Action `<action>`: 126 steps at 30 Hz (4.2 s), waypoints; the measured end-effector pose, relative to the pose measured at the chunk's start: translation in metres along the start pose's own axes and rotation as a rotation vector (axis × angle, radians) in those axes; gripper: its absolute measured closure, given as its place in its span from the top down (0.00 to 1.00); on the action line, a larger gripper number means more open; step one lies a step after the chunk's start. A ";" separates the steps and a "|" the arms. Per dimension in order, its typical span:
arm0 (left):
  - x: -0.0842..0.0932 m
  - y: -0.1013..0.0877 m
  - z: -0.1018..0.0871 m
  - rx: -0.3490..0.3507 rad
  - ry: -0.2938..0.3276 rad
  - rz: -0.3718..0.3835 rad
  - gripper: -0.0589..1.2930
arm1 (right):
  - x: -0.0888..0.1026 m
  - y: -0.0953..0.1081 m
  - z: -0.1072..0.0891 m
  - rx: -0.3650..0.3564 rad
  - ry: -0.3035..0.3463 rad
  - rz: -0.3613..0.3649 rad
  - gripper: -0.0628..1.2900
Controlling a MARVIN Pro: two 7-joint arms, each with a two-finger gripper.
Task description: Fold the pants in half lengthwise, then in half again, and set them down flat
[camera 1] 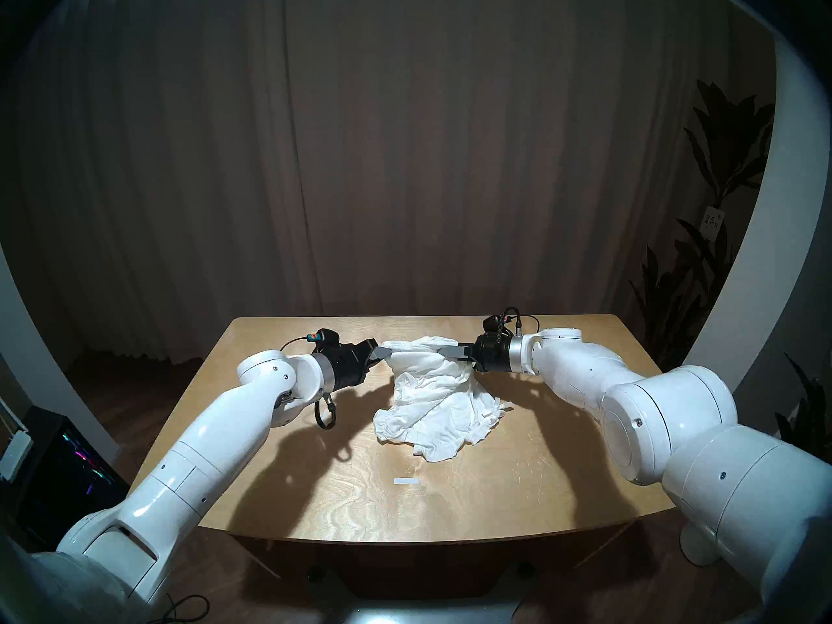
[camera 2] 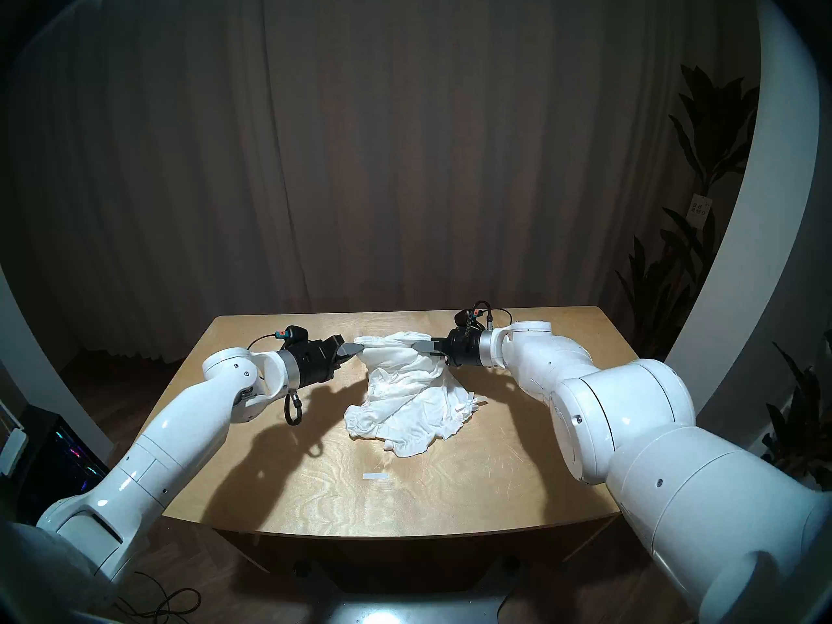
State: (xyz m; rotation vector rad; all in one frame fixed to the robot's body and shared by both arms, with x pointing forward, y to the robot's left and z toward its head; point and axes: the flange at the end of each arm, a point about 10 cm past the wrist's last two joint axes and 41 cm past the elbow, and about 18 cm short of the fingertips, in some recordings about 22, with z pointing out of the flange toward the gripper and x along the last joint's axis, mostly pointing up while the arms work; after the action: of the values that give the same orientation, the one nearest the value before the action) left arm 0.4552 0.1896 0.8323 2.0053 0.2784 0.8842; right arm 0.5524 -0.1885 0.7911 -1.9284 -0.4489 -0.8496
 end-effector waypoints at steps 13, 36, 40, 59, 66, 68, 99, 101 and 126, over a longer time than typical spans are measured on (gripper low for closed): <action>-0.029 0.011 -0.033 -0.040 -0.047 0.019 0.02 | -0.017 -0.002 -0.023 0.144 -0.046 -0.019 0.03; -0.068 -0.012 -0.069 0.050 -0.065 -0.007 0.02 | -0.046 -0.002 -0.036 0.239 -0.106 -0.095 0.03; -0.072 -0.018 -0.072 0.075 -0.060 -0.014 0.02 | -0.051 -0.001 -0.036 0.242 -0.114 -0.111 0.03; -0.086 -0.021 -0.076 0.114 -0.046 -0.024 0.02 | -0.051 0.003 -0.046 0.229 -0.153 -0.176 0.03; -0.092 -0.024 -0.078 0.132 -0.047 -0.026 0.02 | -0.069 0.004 -0.046 0.230 -0.195 -0.154 0.09; -0.094 -0.025 -0.079 0.136 -0.047 -0.026 0.03 | -0.073 0.004 -0.045 0.231 -0.206 -0.151 0.22; -0.096 -0.011 -0.094 0.111 -0.008 0.044 0.75 | -0.011 -0.001 -0.088 0.195 -0.172 -0.284 0.92; -0.097 -0.009 -0.095 0.105 -0.008 0.052 0.67 | -0.005 -0.003 -0.088 0.200 -0.161 -0.293 0.92; -0.063 -0.012 -0.142 0.090 0.210 0.159 0.28 | -0.030 -0.065 -0.016 0.313 -0.193 -0.169 0.92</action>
State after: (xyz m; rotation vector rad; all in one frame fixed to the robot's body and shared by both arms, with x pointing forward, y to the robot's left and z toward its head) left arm 0.3148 0.2562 0.8406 2.0408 0.2829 1.2050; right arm 0.4855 -0.1696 0.8140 -1.7033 -0.8206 -0.6551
